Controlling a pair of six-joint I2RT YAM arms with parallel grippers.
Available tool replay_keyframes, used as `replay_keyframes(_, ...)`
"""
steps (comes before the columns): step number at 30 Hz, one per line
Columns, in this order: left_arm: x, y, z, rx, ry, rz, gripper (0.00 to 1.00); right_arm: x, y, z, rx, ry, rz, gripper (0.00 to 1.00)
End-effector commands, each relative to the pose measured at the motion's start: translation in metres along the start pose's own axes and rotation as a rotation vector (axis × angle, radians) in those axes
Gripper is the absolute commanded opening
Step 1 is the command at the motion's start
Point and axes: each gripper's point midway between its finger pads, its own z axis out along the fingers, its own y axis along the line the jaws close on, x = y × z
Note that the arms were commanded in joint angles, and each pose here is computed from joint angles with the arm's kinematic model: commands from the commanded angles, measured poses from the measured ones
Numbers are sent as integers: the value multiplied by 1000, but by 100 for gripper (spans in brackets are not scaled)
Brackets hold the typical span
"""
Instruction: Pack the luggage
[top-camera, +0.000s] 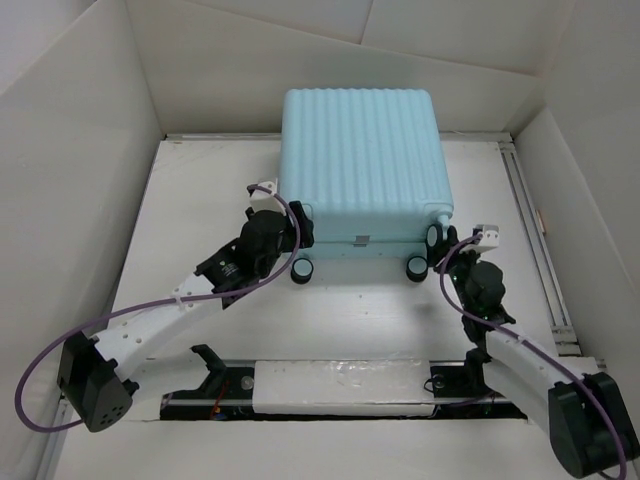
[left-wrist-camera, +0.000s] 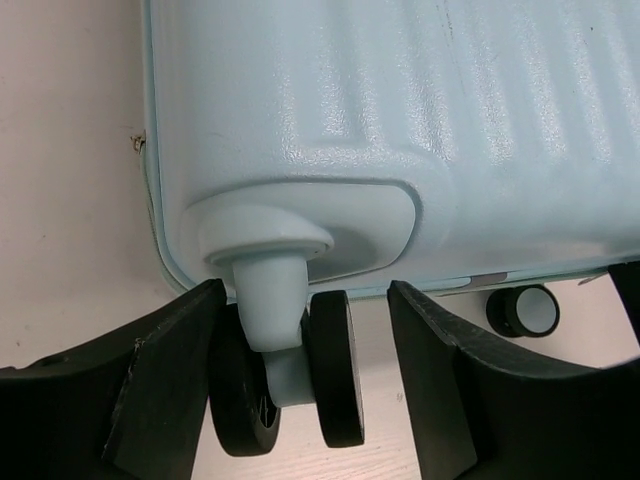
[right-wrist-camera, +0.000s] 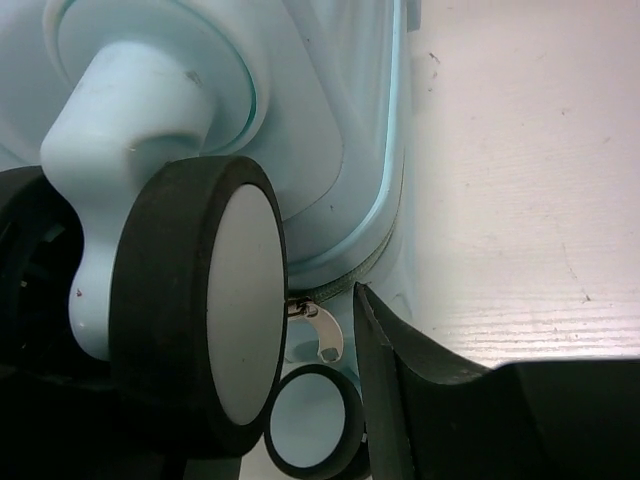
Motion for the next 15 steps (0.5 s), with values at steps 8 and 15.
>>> replay_keyframes(8, -2, -11, 1, 64, -19, -13, 59, -29, 9, 15, -39, -146, 86, 50)
replay_keyframes(15, 1, -11, 3, 69, -26, -17, 19, -30, 10, 17, -47, -166, 109, 14)
